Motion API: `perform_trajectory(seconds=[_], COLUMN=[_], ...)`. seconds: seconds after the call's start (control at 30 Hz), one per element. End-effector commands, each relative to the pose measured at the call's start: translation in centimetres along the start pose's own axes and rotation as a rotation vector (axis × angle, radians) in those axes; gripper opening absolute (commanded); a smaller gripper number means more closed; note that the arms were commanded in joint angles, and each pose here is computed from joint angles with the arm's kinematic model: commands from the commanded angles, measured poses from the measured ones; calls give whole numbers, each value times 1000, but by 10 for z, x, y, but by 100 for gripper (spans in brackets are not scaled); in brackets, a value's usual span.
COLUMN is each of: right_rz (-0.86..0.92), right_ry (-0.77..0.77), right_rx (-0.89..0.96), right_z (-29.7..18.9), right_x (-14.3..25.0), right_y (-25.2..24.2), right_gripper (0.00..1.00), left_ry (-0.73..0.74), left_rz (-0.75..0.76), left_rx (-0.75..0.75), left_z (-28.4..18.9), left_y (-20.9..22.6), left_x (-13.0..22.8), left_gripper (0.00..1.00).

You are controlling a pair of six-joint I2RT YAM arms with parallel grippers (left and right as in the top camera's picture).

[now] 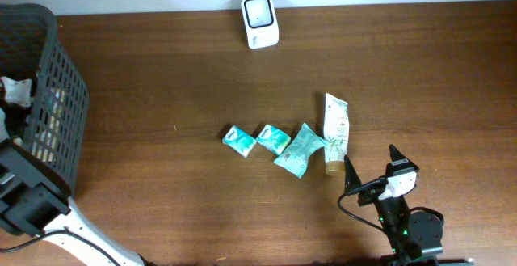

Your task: Scan the item barcode

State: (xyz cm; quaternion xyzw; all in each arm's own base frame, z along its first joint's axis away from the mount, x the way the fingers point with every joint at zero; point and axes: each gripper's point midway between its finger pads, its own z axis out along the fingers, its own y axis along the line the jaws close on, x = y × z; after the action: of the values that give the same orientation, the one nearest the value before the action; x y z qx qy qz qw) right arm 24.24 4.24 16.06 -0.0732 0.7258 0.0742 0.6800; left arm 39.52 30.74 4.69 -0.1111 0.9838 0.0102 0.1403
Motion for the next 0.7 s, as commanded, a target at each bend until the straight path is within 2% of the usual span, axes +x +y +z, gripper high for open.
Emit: perform_trajectory(seconds=[0.0,0.2,0.23,0.27,0.3,0.37,0.43,0.5,0.67], right_rz=[4,4,4,4,4,4,4,4,4], right_ry=[3,3,3,3,3,3,3,3,3], right_rx=[2,2,2,2,2,2,1,1,2], right_z=[0,0,0,0,0,0,0,0,0], right_x=[2,2,2,2,2,2,2,2,2], right_y=[-1,-1,-1,-1,-1,-1,-1,-1,-1], right_gripper=[99,99,99,99,99,99,99,99,99], left_ry=[63,3,-11,-19,-27,-40,-42,-37,9], left_rz=[-168,-249,-248,-239,-181,-64,8,73,177], left_rx=[-100,-96,-80,-60,-13,55,62,68,69], left_z=[10,-34,-39,-39,-39,-38,-35,-29,8], left_y=[24,25,22,19,11,-6,-17,-25,-42], left_x=[10,-18,-22,-24,-26,-30,-35,-38,-39], left_gripper=[0,0,15,35,47,58,73,78,78])
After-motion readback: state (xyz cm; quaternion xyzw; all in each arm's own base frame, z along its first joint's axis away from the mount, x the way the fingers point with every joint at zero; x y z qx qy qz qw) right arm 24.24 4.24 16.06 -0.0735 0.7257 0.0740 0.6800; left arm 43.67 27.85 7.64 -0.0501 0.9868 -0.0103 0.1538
